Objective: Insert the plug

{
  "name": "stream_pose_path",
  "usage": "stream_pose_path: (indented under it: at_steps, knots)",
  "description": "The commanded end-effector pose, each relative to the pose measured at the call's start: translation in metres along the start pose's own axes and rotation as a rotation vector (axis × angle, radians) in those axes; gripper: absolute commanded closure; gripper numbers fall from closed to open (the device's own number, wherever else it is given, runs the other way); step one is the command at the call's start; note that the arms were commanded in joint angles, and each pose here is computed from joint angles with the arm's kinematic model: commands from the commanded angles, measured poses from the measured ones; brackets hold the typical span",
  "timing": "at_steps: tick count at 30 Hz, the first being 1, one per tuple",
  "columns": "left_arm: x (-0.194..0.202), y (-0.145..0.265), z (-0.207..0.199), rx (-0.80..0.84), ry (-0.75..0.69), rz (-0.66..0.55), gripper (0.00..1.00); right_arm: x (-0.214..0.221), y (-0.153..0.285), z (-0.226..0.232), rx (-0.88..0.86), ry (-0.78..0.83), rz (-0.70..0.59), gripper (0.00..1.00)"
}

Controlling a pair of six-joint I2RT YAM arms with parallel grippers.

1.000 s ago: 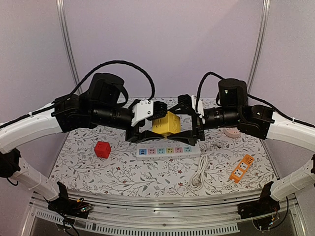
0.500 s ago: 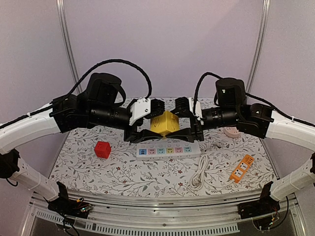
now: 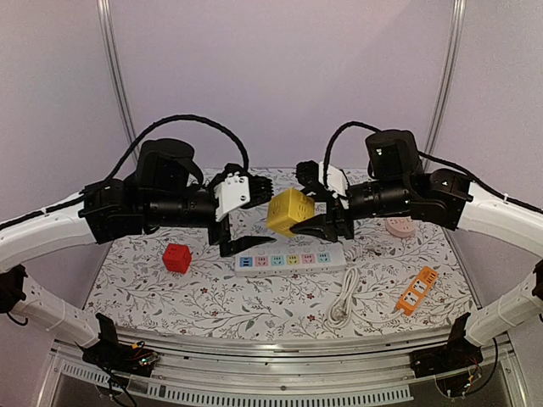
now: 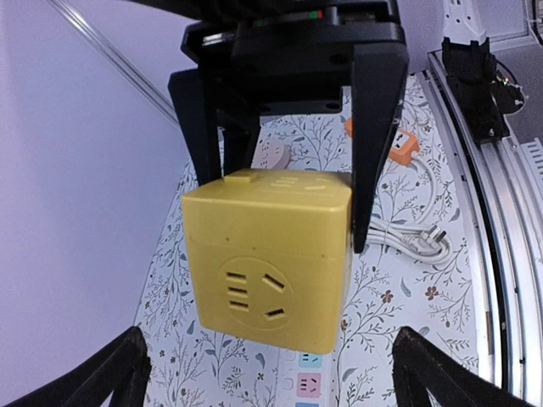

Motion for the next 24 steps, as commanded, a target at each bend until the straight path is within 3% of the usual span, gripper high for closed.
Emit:
stream_pose_path:
  at_steps: [1,9,15,20,24]
  knots:
    - [0.005,0.014,0.011,-0.099,-0.015,-0.014,0.00,0.011,0.007,-0.021,0.055,-0.072,0.093,1.00]
    - [0.069,0.050,0.021,-0.202,0.200,0.033,0.00,0.088,0.019,-0.047,0.072,-0.157,0.453,1.00]
    - [0.134,0.083,0.048,-0.388,0.457,0.035,0.01,0.138,0.022,-0.040,-0.073,-0.115,0.704,1.00]
    - [0.169,0.114,0.063,-0.525,0.634,-0.013,0.00,0.163,0.011,-0.034,-0.201,-0.088,0.830,1.00]
    - [0.193,0.132,0.067,-0.622,0.720,-0.034,0.01,0.176,-0.006,-0.029,-0.289,-0.032,0.823,1.00]
Point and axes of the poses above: each gripper's point midway between its finger pads, its own y axis back along the fingers, its own z axis along the line the jaws close on, x = y × z, the point moved 2 cm from there along y, back along the fingers, and after that the axes turned 9 degrees about y, right-handed, at the moved point
